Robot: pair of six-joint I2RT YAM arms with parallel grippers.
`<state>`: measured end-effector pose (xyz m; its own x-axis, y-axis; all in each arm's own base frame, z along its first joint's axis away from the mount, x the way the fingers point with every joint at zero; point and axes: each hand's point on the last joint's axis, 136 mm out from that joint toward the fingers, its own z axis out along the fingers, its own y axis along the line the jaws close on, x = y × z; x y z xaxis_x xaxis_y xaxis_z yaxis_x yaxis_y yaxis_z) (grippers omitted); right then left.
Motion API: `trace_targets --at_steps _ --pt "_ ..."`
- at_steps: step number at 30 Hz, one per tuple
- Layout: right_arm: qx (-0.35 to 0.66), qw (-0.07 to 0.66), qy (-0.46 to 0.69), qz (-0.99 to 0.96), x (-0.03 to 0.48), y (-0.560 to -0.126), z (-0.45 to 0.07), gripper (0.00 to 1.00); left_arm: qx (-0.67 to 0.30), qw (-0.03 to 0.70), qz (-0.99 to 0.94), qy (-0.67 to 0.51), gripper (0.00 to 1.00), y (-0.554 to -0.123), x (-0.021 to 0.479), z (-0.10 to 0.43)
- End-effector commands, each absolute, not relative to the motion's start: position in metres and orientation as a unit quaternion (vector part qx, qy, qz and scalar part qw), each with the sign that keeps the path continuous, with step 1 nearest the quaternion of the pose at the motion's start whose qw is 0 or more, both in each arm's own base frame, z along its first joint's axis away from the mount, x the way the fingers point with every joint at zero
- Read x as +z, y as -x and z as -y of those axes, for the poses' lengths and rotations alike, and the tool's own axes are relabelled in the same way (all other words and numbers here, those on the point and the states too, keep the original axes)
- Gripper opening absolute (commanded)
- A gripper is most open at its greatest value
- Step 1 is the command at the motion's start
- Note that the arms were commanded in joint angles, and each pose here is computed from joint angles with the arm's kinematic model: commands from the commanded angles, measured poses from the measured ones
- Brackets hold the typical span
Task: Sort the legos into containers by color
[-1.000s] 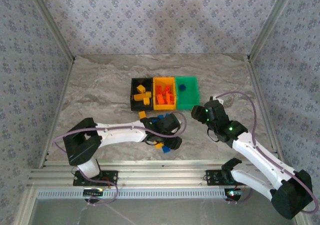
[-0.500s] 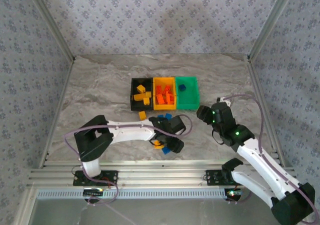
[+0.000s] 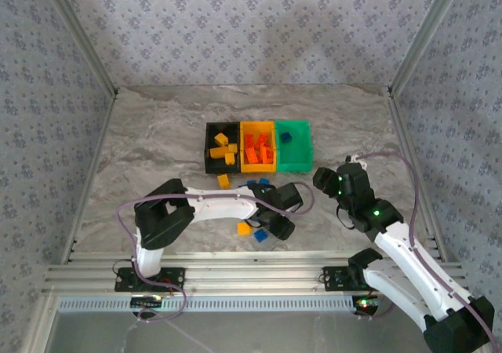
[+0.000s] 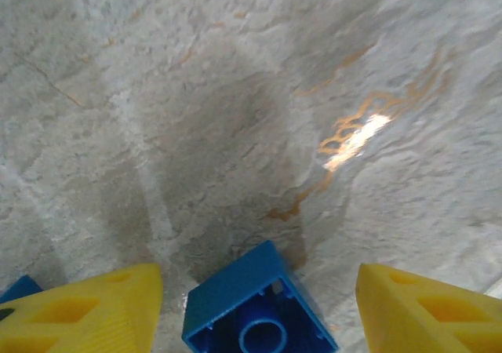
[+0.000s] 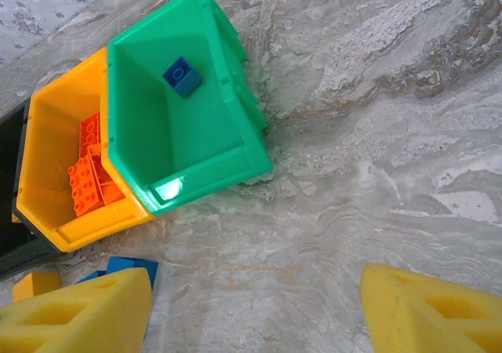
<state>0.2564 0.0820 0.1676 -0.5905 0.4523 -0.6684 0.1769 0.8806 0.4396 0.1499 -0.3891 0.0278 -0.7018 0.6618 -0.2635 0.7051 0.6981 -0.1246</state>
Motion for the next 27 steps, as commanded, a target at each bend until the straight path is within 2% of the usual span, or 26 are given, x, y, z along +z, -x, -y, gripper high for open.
trace_targets --at_steps 1,6,16,21,27 --pt "0.163 0.413 -0.184 -0.877 0.166 -0.252 -0.078 0.73 -0.046 0.103 -0.907 -0.407 0.63 -0.145 0.017 0.38" --pt "0.165 0.416 -0.187 -0.874 0.168 -0.252 -0.076 0.73 -0.024 0.114 -0.907 -0.404 0.52 -0.148 0.014 0.372" --pt "0.162 0.418 -0.197 -0.872 0.167 -0.253 -0.073 0.73 -0.056 0.145 -0.908 -0.39 0.38 -0.154 0.032 0.379" --pt "0.163 0.418 -0.2 -0.871 0.166 -0.253 -0.072 0.73 -0.102 0.172 -0.92 -0.338 0.33 -0.177 0.057 0.373" --pt "0.164 0.42 -0.202 -0.87 0.166 -0.252 -0.071 0.73 -0.139 0.255 -0.914 -0.283 0.32 -0.214 0.113 0.36"
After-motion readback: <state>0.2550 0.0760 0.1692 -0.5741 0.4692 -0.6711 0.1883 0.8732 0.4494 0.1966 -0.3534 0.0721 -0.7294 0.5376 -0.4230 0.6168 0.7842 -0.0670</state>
